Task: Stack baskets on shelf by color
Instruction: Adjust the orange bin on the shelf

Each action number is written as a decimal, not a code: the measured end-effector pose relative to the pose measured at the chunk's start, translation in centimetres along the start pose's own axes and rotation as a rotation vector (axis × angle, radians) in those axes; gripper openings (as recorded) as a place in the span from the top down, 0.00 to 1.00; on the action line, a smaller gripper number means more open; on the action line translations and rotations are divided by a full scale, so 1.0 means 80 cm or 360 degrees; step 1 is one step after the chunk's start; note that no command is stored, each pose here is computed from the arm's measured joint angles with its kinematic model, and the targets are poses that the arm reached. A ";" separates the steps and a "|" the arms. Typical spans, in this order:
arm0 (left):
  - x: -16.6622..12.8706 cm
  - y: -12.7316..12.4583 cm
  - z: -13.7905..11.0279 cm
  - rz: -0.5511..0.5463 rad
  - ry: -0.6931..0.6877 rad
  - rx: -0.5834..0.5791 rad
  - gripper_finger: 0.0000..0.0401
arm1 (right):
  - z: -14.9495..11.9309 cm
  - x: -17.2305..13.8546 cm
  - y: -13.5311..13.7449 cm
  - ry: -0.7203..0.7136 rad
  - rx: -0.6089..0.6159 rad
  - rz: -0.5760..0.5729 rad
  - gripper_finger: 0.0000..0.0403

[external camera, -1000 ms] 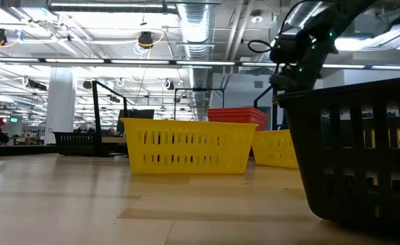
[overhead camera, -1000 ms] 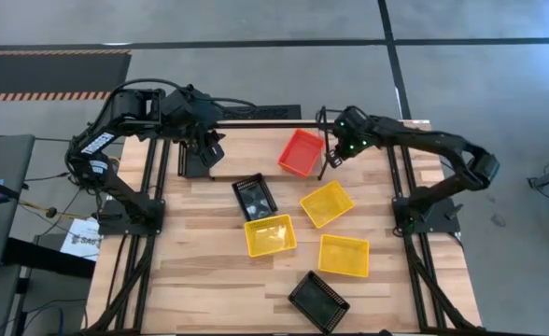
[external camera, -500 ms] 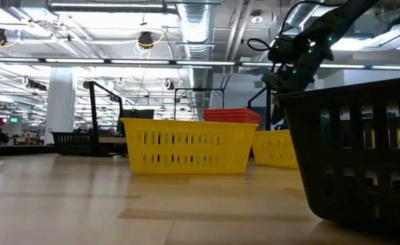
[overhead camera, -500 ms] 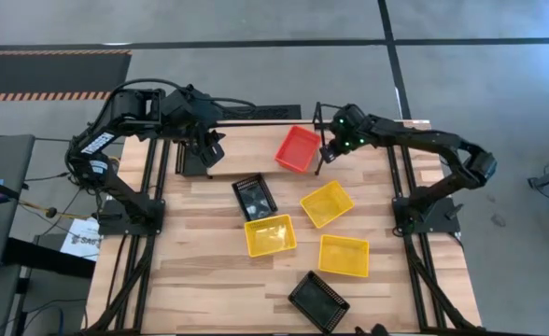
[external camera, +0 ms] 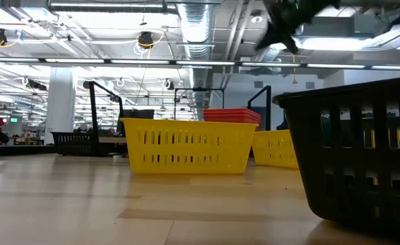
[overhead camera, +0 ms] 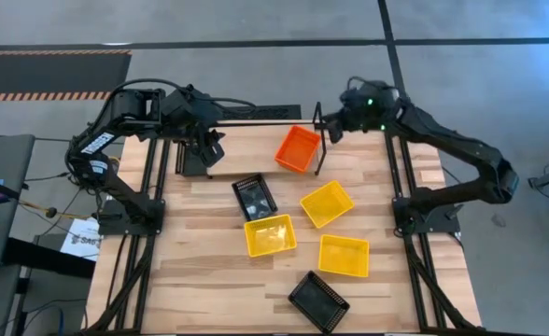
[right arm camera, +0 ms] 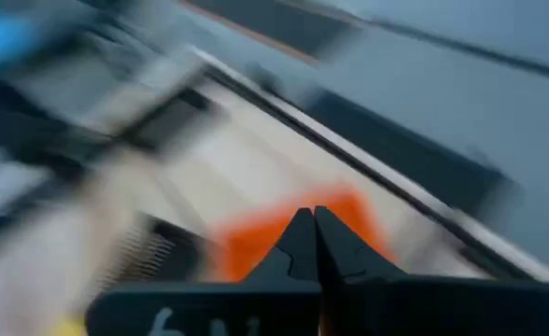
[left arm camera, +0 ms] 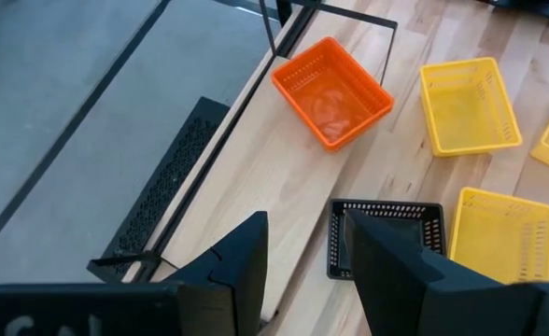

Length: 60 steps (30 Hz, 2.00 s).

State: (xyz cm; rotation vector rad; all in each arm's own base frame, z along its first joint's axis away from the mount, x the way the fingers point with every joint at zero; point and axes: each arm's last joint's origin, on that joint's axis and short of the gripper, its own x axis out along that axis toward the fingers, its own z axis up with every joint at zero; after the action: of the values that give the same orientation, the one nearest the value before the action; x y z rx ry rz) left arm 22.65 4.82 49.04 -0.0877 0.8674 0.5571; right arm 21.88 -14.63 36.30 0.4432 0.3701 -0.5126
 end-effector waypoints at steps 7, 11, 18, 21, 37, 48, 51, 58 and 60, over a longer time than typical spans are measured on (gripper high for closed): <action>0.000 0.000 0.000 0.0004 0.0000 0.0001 0.67 | 0.004 0.091 0.021 0.0356 -0.0097 0.0310 1.00; 0.000 0.000 0.000 0.0003 -0.0001 0.0001 0.67 | -0.015 0.159 0.018 0.0642 -0.0173 0.0270 1.00; 0.000 -0.001 0.000 -0.0036 0.0008 0.0000 0.67 | -0.007 0.214 0.017 0.0900 -0.0377 -0.0058 1.00; 0.000 -0.001 0.000 -0.0035 0.0007 0.0009 0.67 | -0.005 0.231 0.030 0.1005 -0.0508 -0.0152 1.00; 0.000 0.000 0.000 -0.0020 0.0004 0.0009 0.67 | 0.008 0.234 0.035 0.1331 -0.0819 -0.0442 1.00; 0.000 -0.001 0.000 -0.0034 0.0006 0.0009 0.67 | 0.017 0.236 0.008 0.1331 -0.0795 -0.0384 0.79; 0.000 -0.001 0.000 -0.0036 0.0007 0.0009 0.67 | 0.019 0.234 0.000 0.1347 -0.0819 -0.0385 0.73; 0.000 -0.001 0.000 -0.0036 0.0007 0.0008 0.67 | 0.025 0.233 -0.018 0.1335 -0.0728 -0.0346 0.64; 0.000 -0.001 0.000 -0.0036 0.0007 0.0008 0.67 | 0.022 0.241 -0.023 0.1333 -0.0708 -0.0326 0.62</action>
State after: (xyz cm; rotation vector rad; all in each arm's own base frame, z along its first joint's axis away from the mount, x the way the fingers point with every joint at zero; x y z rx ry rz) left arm 22.67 4.77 49.02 -0.0939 0.8711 0.5334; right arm 36.92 -24.36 28.71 0.1646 1.3182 -0.4055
